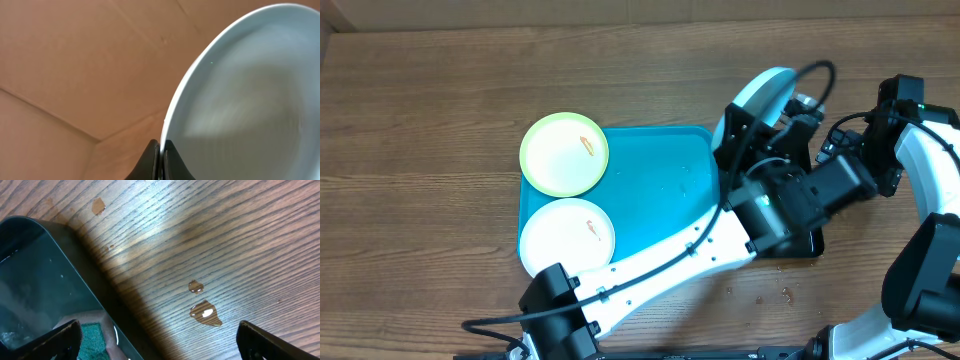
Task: Clean dirty plates on tray and stack at the side
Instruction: 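Lift the white plate with the left gripper and swing it over the trays, then carry the white plate left and set it on the table beside the tray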
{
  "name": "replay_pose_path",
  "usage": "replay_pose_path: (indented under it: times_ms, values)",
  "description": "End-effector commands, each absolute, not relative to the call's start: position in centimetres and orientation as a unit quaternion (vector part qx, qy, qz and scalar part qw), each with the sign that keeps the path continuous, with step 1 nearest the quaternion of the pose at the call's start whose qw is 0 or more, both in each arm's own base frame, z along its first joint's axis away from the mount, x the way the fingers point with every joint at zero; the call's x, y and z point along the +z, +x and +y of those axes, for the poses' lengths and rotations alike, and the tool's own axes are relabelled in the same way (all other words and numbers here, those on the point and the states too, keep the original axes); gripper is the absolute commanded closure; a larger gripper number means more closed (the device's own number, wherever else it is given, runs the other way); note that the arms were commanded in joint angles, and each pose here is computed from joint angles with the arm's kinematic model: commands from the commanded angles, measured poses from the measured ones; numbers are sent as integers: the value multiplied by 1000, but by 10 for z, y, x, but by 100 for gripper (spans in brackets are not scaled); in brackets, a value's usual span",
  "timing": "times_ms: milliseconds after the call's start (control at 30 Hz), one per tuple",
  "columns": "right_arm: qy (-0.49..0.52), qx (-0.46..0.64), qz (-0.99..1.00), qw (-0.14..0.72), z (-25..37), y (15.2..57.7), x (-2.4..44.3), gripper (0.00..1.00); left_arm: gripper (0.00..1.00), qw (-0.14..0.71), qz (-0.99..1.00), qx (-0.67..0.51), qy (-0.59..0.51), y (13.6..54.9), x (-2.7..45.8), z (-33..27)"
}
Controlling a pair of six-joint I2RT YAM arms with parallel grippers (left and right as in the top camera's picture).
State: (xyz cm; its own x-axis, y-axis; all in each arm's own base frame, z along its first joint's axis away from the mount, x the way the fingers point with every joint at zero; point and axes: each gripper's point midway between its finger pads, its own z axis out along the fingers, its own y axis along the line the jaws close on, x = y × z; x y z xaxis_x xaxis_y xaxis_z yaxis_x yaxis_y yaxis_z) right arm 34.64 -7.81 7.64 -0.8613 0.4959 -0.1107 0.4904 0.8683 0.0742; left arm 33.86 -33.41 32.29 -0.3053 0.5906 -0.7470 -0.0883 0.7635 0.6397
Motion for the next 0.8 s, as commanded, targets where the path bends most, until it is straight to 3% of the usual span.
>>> replay_pose_path:
  times_ms: [0, 200, 400, 767]
  values:
    - [258, 21, 963, 79, -80, 352, 85, 0, 96, 584, 746, 284, 151, 333, 336, -342]
    - [258, 21, 963, 79, -80, 352, 85, 0, 96, 550, 796, 189, 167, 337, 305, -358]
    - [258, 21, 963, 79, -80, 352, 85, 0, 96, 445, 877, 83, 160, 353, 253, -349]
    - [258, 21, 963, 79, -80, 352, 85, 0, 96, 171, 978, -121, -1, 409, 191, -227]
